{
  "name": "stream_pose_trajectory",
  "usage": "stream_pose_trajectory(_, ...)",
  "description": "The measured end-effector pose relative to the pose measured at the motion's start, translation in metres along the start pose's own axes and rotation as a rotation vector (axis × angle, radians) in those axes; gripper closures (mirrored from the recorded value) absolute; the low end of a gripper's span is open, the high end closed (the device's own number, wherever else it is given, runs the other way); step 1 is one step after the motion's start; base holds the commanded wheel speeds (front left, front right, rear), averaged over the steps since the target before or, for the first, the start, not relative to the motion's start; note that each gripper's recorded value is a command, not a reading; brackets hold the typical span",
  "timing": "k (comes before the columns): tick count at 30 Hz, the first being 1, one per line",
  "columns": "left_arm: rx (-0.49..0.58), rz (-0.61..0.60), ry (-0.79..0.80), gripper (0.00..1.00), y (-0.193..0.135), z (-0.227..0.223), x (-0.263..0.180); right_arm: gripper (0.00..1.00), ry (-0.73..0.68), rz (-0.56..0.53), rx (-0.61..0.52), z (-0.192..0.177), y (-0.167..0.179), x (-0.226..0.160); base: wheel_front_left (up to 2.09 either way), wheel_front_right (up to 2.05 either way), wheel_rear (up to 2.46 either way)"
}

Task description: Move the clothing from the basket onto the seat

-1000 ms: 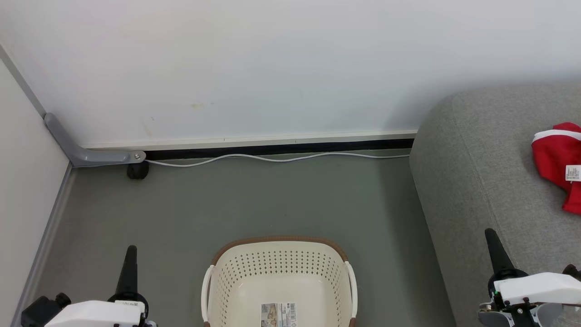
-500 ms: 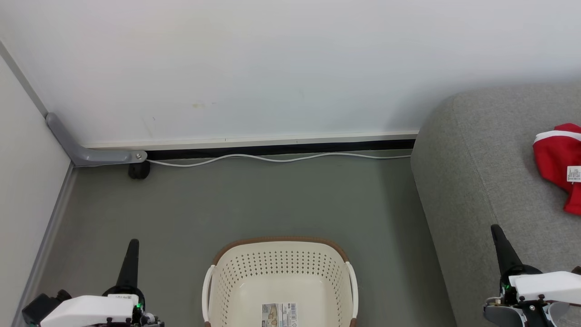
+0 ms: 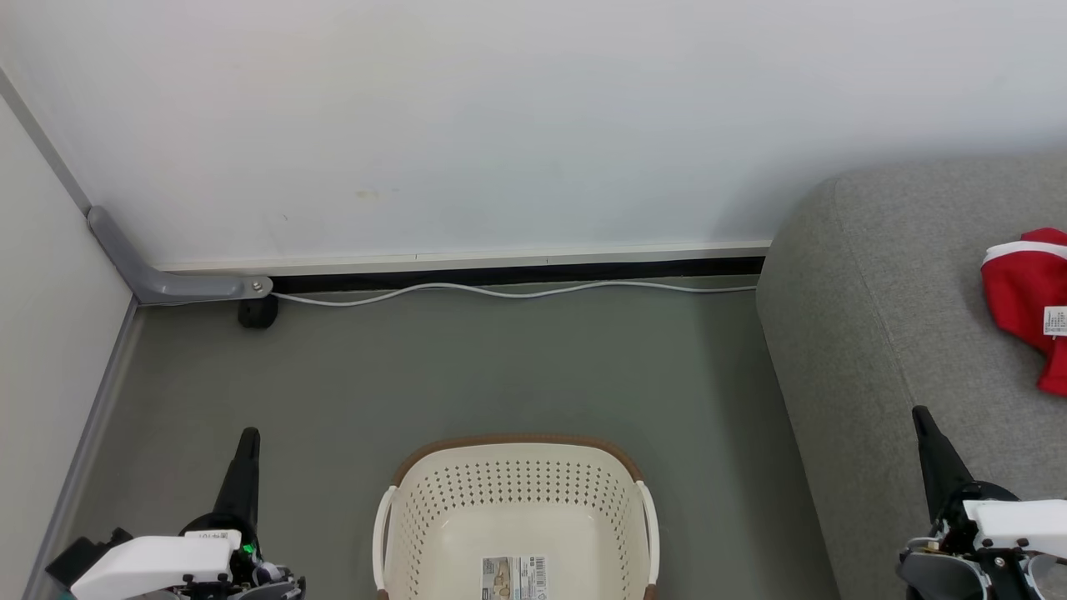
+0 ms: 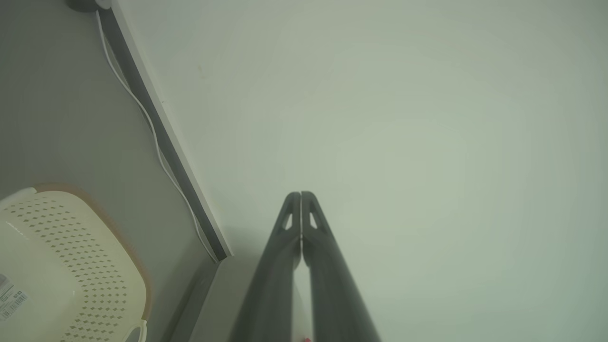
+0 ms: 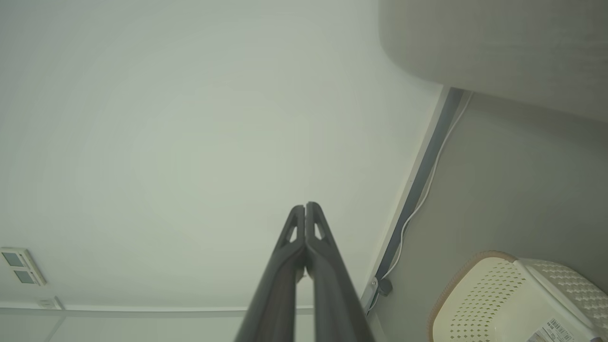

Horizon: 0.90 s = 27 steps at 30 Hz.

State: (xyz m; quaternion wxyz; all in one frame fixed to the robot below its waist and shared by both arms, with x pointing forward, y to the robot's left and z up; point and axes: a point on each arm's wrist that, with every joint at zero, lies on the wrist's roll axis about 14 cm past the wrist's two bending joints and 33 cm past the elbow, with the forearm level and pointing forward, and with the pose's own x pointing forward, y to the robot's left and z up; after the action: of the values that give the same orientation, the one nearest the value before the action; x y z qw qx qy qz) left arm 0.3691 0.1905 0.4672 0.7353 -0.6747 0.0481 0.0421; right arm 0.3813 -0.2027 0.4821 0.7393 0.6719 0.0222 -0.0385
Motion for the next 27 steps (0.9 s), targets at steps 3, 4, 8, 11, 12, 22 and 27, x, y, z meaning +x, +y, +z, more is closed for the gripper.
stream_pose_trajectory(3, -0.030, -0.016, 0.003, 1.00, -0.0052, -0.0001, 0.0024, 1.00, -0.002, 0.007, 0.032, 0.0009, 0.0016, 0.0002, 0.00, 0.00, 0.00)
stream_pose_trajectory(4, -0.044, -0.020, 0.007, 1.00, -0.0064, -0.0006, 0.0025, 1.00, 0.001, 0.010, 0.043, 0.0007, 0.0024, 0.0003, 0.00, 0.00, 0.00)
stream_pose_trajectory(8, -0.080, -0.025, 0.013, 1.00, -0.0073, -0.0010, 0.0023, 1.00, 0.004, 0.024, 0.087, 0.0012, 0.0061, 0.0006, 0.00, 0.00, 0.00)
stream_pose_trajectory(11, -0.100, -0.028, 0.013, 1.00, -0.0079, -0.0012, 0.0024, 1.00, 0.002, 0.027, 0.100, 0.0020, 0.0068, 0.0007, 0.00, 0.00, 0.00)
stream_pose_trajectory(12, -0.100, -0.028, 0.013, 1.00, -0.0079, -0.0013, 0.0024, 1.00, 0.002, 0.027, 0.100, 0.0021, 0.0067, 0.0007, 0.00, 0.00, 0.00)
stream_pose_trajectory(22, -0.100, -0.028, 0.013, 1.00, -0.0080, -0.0013, 0.0024, 1.00, 0.001, 0.027, 0.100, 0.0022, 0.0068, 0.0006, 0.00, 0.00, 0.00)
stream_pose_trajectory(27, -0.100, -0.028, 0.013, 1.00, -0.0080, -0.0013, 0.0024, 1.00, 0.001, 0.027, 0.100, 0.0022, 0.0068, 0.0006, 0.00, 0.00, 0.00)
